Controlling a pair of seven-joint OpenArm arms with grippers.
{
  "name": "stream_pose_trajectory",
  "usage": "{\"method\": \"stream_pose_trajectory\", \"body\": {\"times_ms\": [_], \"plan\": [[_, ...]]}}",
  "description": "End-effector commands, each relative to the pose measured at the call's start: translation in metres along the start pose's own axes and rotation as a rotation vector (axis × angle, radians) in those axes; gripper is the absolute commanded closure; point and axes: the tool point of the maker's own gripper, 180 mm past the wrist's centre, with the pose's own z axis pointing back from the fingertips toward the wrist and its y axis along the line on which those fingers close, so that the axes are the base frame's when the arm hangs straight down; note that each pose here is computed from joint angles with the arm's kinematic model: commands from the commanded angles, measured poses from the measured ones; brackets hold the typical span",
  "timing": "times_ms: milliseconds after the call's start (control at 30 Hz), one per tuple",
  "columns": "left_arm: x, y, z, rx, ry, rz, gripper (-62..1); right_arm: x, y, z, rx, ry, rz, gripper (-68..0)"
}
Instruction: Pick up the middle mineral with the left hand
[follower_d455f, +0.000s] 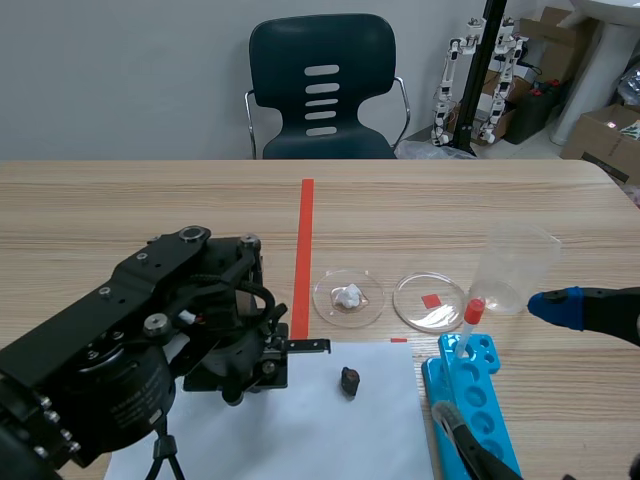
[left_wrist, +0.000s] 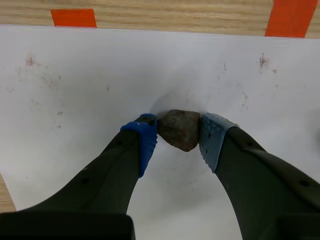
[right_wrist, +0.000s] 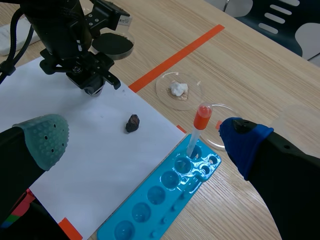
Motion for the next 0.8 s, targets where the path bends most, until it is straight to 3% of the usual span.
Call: {"method": "stream_pose_trajectory", "body": {"times_ms": [0,167,267,567,767], "plan": [[0.017,0.006,0.008,-0.001,-0.079,0.007,-11.3,0.006,-0.004,-0.001,-0.010,-0.022,0.004,-63.8],[0.037,0.021,0.024,-0.023,-0.238,0.007,-11.3,0.006,-0.004,-0.001,-0.010,-0.023,0.004,-63.8],[0.048,0.028,0.036,-0.051,-0.345,-0.023,-11.3,0.006,-0.004,-0.001,-0.010,-0.022,0.004,-63.8],[0.056,0.042,0.075,-0.199,-0.551,-0.201,-11.3,0.006,-0.004,-0.001,-0.010,-0.022,0.004,-63.8],[0.043,0.049,0.108,-0.279,-0.657,-0.327,-11.3,0.006,-0.004,-0.001,-0.010,-0.022,0.004,-63.8]]}}
